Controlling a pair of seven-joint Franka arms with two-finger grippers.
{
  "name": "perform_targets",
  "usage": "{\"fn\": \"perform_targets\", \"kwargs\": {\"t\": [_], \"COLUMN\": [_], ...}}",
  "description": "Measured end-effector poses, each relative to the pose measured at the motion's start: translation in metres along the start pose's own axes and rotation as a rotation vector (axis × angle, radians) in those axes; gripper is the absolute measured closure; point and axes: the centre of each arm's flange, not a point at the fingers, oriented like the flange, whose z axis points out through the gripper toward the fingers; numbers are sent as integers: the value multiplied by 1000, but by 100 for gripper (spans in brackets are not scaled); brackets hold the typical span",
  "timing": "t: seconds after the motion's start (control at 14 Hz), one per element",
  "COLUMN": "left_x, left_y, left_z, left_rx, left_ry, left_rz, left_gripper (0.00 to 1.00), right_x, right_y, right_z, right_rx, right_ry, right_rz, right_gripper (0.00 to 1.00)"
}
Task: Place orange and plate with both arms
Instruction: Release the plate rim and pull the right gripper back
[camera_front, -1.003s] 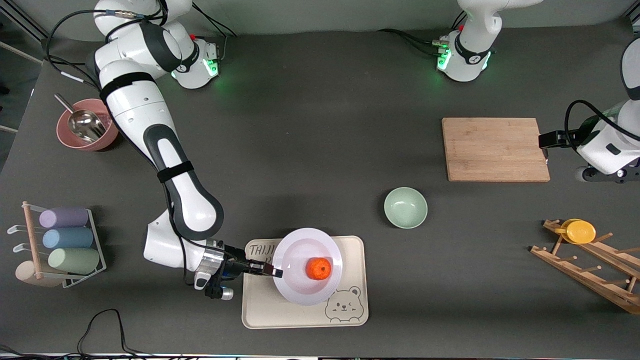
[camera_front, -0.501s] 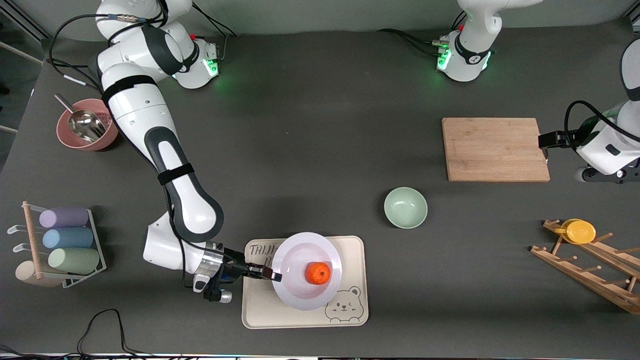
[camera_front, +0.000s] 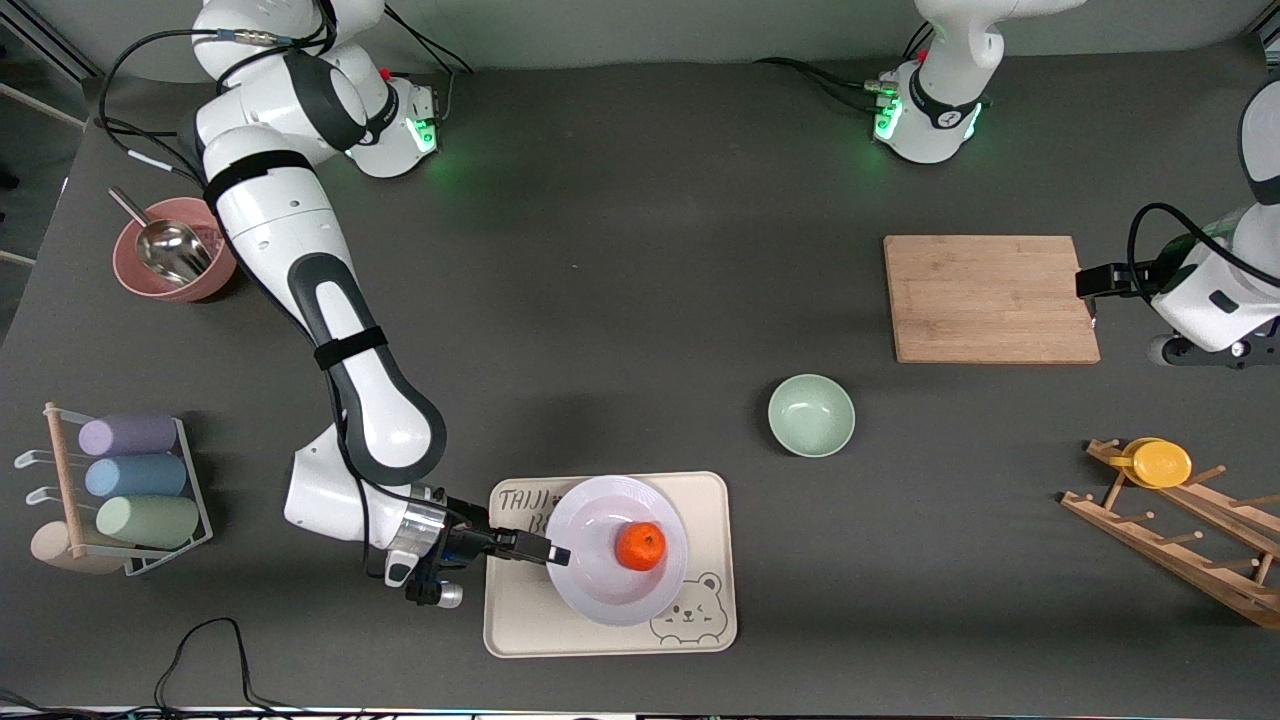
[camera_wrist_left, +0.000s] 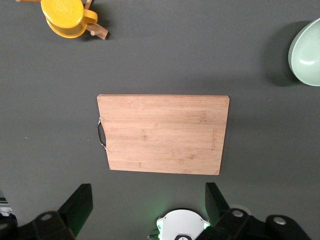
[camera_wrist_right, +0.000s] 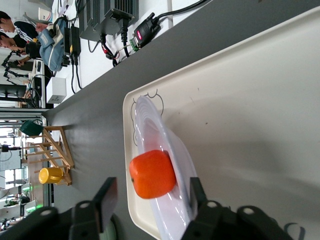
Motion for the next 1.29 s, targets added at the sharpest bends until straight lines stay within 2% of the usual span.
{"fn": "perform_targets", "kwargs": {"t": [0.14,0.21,0.36,0.5,0.64,0.93,1.29], "left_x": [0,1,1,1,1,1,1], "left_y": [0,0,0,0,0,0,-1], "left_z": [1,1,1,1,1,1,-1], "left_rx": [0,0,0,0,0,0,-1], "left_ry": [-1,-2,-3,-3,-3,-3,6], "left_rz": [0,0,0,0,0,0,-4], "left_gripper": [0,0,0,0,0,0,0], "right_x": [2,3,2,5,11,7,-38], "right_y": [-3,-5,-10,-11,-12,-29,-33], "right_z": [-2,-4,-5,-14,-35,-89,-172], "right_rx": [-59,-99,-166,-196,-243,-406,-623], "right_ry": [-8,-17,-59,-92,-150,-265,-314], "right_rz": [-56,-87,-109,-104,-124,-127,-131], "right_gripper": [4,0,0,0,0,0,0]}}
